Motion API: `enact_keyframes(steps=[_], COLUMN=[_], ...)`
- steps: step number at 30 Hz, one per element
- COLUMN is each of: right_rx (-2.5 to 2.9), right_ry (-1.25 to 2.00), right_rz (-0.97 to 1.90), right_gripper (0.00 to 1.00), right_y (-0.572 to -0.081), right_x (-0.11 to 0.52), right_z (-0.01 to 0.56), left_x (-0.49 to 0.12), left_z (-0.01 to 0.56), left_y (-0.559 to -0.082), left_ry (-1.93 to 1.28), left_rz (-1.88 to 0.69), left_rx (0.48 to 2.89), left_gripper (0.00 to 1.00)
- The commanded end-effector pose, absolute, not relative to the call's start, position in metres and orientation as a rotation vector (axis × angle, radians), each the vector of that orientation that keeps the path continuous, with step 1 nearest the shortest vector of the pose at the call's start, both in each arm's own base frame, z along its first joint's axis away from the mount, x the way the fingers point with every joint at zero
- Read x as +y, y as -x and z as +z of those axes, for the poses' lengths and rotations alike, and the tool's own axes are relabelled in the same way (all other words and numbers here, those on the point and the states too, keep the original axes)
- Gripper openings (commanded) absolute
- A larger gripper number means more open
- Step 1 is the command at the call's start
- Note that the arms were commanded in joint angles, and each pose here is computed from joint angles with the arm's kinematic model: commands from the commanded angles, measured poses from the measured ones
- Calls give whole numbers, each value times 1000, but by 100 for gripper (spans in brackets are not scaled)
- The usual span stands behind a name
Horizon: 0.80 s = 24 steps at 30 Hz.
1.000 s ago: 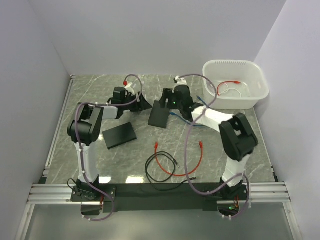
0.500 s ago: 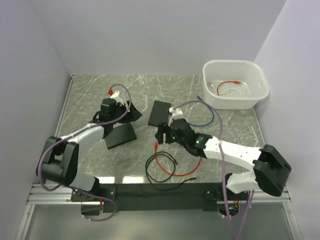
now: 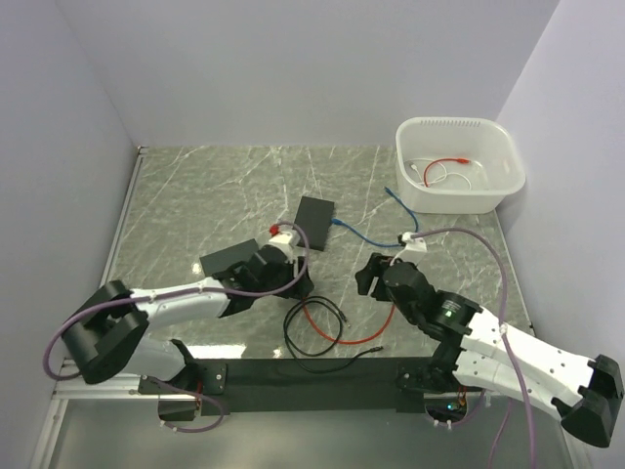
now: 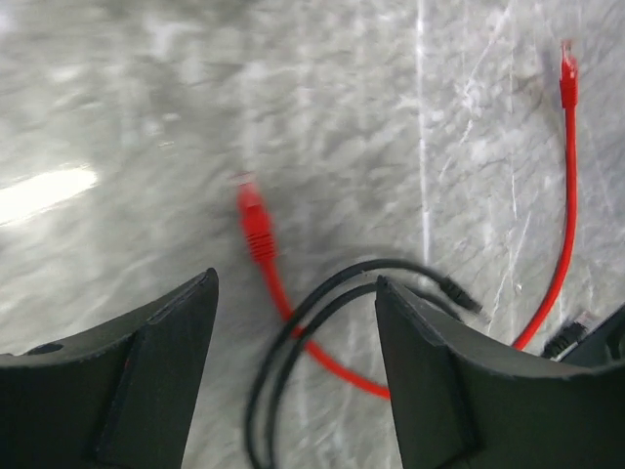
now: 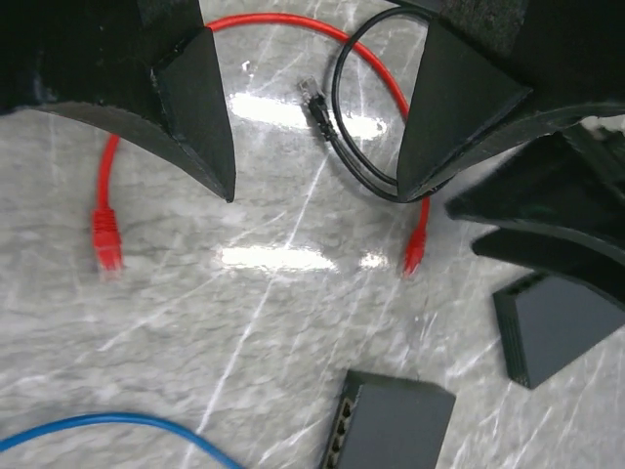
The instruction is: Insert the plug into the switch port
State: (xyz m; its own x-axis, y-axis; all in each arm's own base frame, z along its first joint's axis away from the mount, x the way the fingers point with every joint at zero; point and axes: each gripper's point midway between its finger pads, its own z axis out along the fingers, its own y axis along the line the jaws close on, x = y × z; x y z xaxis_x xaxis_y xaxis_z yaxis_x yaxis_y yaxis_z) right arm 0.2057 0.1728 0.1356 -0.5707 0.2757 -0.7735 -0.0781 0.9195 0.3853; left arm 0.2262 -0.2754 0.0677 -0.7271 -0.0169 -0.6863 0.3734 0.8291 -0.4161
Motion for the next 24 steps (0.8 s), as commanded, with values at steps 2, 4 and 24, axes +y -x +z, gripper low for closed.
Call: enact_keyframes(steps=[2,4,24], right_rx=[2123,2128,2134], right_ry=[-211,-195,-142], right_rz=[412,430,532], right_gripper=[73,73,72], right_y=[-201,-199,-189], right_x=[152,154,163], right_z=[126,124,126], left_x=[-315,-328,-312], left_z=[84,78,43], left_y=[-232,-225,-214], left_ry=[-276,-312,-713], left_rz=[-673,-660,-276], left_rx=[2260,2270,2276], left_gripper=[69,67,75])
